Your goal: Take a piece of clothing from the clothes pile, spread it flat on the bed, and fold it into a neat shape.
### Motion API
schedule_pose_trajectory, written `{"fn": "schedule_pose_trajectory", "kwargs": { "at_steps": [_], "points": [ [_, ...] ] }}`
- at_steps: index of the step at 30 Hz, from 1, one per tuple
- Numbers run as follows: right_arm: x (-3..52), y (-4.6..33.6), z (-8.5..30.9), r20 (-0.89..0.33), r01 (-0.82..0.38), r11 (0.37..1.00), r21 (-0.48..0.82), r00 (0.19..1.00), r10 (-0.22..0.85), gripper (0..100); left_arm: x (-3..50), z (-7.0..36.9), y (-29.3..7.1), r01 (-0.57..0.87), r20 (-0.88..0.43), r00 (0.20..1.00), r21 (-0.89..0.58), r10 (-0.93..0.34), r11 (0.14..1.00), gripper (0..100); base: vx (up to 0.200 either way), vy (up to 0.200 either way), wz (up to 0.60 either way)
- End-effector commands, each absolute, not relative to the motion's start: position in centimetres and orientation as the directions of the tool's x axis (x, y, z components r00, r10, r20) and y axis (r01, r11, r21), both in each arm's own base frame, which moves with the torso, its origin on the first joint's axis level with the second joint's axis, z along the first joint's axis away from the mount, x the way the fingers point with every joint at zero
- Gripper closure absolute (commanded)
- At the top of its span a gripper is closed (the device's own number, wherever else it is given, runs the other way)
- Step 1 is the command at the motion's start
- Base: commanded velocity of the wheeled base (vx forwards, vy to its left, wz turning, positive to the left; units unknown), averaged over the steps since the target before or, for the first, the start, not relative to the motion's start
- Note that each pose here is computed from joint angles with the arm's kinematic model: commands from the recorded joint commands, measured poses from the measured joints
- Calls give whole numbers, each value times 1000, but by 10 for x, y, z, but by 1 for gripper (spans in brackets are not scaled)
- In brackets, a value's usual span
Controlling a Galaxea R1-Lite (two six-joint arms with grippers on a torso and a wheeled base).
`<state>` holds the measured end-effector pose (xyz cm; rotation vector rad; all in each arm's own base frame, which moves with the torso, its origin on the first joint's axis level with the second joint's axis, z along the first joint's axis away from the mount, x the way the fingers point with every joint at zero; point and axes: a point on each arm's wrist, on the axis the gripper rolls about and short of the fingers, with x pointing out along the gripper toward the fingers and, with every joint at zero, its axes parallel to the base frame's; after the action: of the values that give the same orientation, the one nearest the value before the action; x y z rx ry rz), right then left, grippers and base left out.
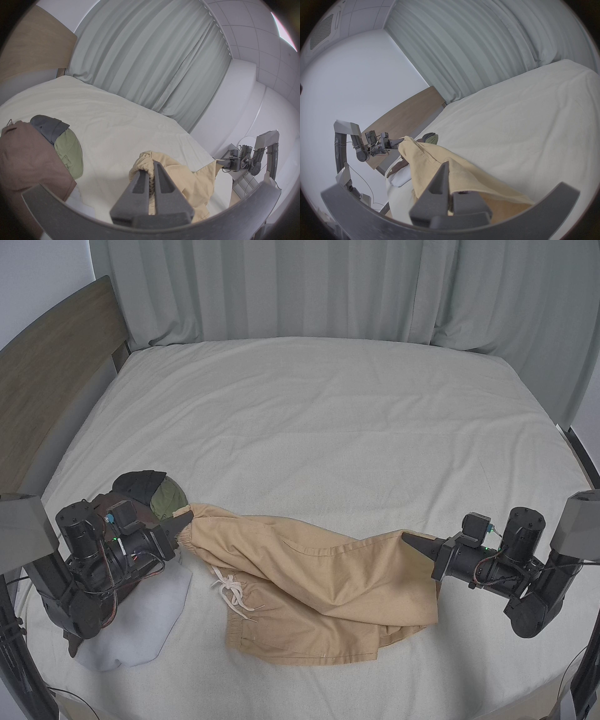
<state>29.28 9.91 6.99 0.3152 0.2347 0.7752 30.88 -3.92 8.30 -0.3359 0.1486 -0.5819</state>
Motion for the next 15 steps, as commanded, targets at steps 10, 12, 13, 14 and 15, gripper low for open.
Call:
{"fn": "schedule_pose_trajectory", "kwargs": {
  "at_steps": [10, 12, 13, 14, 15],
  "points": [
    [288, 101, 81, -62, -679, 644, 353, 669, 740, 100, 293, 117, -31, 576, 47, 805, -303, -592, 759, 100, 0, 0, 0],
    [288, 101, 81, -62, -679, 644, 353, 669, 740, 100, 291, 118, -31, 585, 45, 797, -303, -602, 752, 100, 0, 0, 0],
    [288, 101, 81, -62, -679, 644, 353, 669, 740, 100, 291, 118, -31, 585, 45, 797, -303, -602, 752, 100, 0, 0, 0],
    [287, 101, 81, -62, -679, 644, 353, 669, 740, 100, 288, 118, -30, 597, 42, 787, -302, -615, 743, 100, 0, 0, 0],
    [287, 101, 81, -62, -679, 644, 353, 669, 740, 100, 286, 118, -29, 599, 41, 785, -302, -618, 742, 100, 0, 0, 0]
  ]
}}
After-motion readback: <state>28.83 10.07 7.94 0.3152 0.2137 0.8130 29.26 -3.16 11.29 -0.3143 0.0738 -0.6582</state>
